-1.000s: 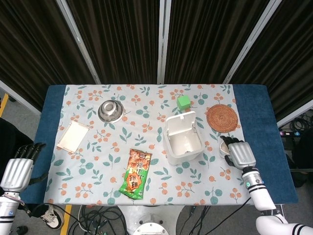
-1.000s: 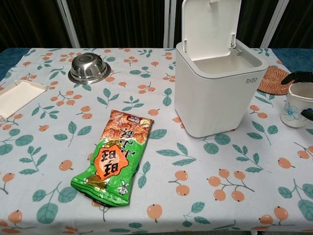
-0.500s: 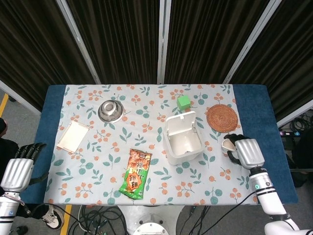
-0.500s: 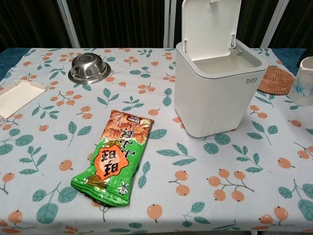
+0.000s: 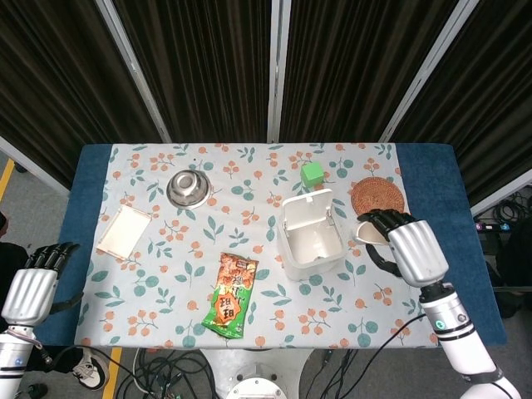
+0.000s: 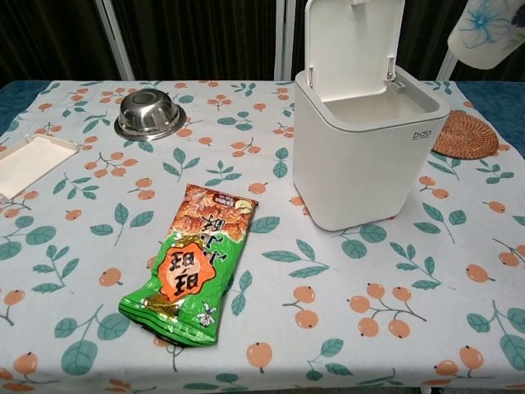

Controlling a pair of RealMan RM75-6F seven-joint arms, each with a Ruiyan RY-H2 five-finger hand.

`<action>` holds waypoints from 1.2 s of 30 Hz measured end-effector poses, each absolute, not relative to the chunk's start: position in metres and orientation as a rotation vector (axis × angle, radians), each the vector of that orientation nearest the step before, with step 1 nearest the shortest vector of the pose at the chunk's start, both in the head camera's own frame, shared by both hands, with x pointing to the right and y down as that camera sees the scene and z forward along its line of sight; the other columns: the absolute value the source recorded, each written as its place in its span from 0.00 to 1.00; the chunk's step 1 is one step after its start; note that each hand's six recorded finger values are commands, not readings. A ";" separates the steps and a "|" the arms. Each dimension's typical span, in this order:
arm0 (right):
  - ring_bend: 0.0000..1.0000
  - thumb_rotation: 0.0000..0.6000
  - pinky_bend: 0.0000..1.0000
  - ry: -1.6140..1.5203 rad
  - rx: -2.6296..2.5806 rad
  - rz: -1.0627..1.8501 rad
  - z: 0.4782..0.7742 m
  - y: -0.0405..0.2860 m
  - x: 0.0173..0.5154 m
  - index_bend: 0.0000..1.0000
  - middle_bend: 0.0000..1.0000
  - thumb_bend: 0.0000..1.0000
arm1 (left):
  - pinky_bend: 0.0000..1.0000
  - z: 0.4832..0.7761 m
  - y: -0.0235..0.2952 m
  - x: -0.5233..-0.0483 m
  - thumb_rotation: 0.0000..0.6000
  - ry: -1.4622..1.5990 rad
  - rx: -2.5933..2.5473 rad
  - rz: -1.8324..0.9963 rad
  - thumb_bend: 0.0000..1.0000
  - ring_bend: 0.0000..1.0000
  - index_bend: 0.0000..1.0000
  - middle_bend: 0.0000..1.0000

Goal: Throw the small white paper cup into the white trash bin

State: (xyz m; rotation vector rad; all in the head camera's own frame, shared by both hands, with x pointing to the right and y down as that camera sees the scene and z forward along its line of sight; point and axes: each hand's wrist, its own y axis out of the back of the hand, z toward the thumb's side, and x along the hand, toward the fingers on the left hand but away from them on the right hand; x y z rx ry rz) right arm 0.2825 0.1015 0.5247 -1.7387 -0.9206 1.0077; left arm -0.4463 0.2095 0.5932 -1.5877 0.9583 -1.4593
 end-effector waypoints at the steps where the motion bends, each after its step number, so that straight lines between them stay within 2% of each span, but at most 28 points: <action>1: 0.35 1.00 0.50 -0.915 -1.751 0.986 0.526 0.101 0.275 0.31 0.33 0.32 | 0.16 0.593 0.209 -0.446 1.00 0.960 -1.588 -1.457 0.15 0.12 0.16 0.16; 5: 0.35 1.00 0.49 -0.908 -1.793 0.933 0.536 0.100 0.253 0.29 0.32 0.32 | 0.16 0.591 0.208 -0.446 1.00 0.961 -1.585 -1.450 0.15 0.12 0.16 0.16; 8: 0.31 1.00 0.41 -0.879 -1.812 0.910 0.548 0.099 0.235 0.23 0.26 0.32 | 0.16 0.590 0.208 -0.447 1.00 0.965 -1.582 -1.451 0.15 0.12 0.16 0.16; 13: 0.04 1.00 0.22 -0.825 -1.852 0.899 0.570 0.095 0.214 0.00 0.07 0.27 | 0.16 0.592 0.208 -0.451 1.00 0.975 -1.580 -1.466 0.15 0.12 0.17 0.16; 15: 0.00 1.00 0.17 -0.807 -1.869 0.888 0.574 0.095 0.208 0.00 0.02 0.23 | 0.16 0.592 0.209 -0.453 1.00 0.978 -1.580 -1.470 0.15 0.12 0.17 0.16; 19: 0.00 1.00 0.14 -0.801 -1.889 0.867 0.574 0.097 0.207 0.00 0.00 0.19 | 0.16 0.593 0.210 -0.456 1.00 0.988 -1.580 -1.475 0.15 0.12 0.17 0.16; 27: 0.00 1.00 0.14 -0.870 -1.850 0.875 0.557 0.100 0.236 0.00 0.00 0.18 | 0.16 0.594 0.211 -0.459 1.00 0.997 -1.576 -1.476 0.15 0.12 0.18 0.16; 36: 0.00 1.00 0.13 -1.036 -1.717 0.959 0.535 0.120 0.323 0.00 0.00 0.18 | 0.16 0.591 0.209 -0.456 1.00 0.995 -1.567 -1.465 0.15 0.12 0.18 0.16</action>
